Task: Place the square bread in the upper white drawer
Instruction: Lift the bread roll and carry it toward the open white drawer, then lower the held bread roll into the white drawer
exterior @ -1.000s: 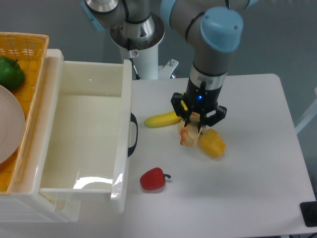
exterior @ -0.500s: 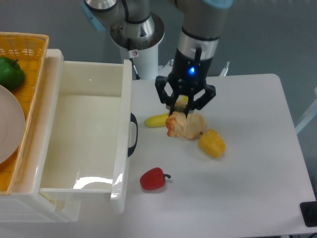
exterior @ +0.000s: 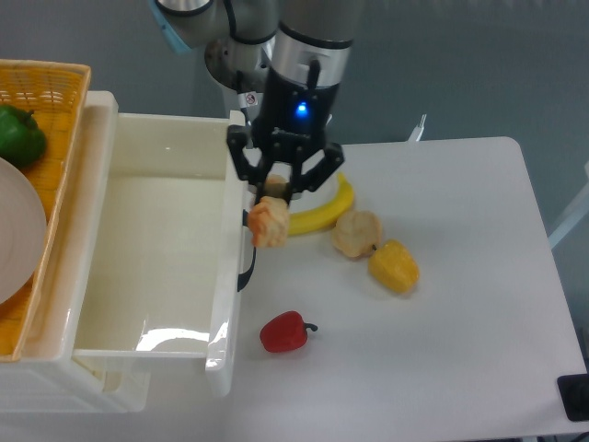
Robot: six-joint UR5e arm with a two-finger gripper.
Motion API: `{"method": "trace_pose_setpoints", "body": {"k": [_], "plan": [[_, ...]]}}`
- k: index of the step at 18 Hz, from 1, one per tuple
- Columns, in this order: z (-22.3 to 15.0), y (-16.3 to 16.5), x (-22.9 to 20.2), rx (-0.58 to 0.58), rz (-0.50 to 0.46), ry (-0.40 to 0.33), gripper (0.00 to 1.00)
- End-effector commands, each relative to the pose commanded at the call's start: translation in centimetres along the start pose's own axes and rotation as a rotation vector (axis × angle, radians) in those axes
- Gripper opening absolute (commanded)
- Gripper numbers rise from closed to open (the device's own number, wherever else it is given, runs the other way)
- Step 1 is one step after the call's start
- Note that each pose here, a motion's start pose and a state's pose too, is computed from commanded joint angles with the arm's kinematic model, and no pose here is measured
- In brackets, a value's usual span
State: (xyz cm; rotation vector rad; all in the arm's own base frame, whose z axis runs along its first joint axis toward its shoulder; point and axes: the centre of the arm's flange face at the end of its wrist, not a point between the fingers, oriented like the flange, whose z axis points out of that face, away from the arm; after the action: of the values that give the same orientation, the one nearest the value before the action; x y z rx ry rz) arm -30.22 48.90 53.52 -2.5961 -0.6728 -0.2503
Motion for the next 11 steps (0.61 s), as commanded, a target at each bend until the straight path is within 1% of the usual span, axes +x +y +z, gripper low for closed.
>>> {"method": "trace_pose_setpoints", "body": {"k": [3,6,11], "plan": [[0.8,0.2,1.1,-0.016,0.006,0.010,0.39],[2.6,0.6,2.3,-0.048,0.020,0.027,0.40],[3.5,0.8,4.0,-0.065,0.043,0.046,0.40]]}}
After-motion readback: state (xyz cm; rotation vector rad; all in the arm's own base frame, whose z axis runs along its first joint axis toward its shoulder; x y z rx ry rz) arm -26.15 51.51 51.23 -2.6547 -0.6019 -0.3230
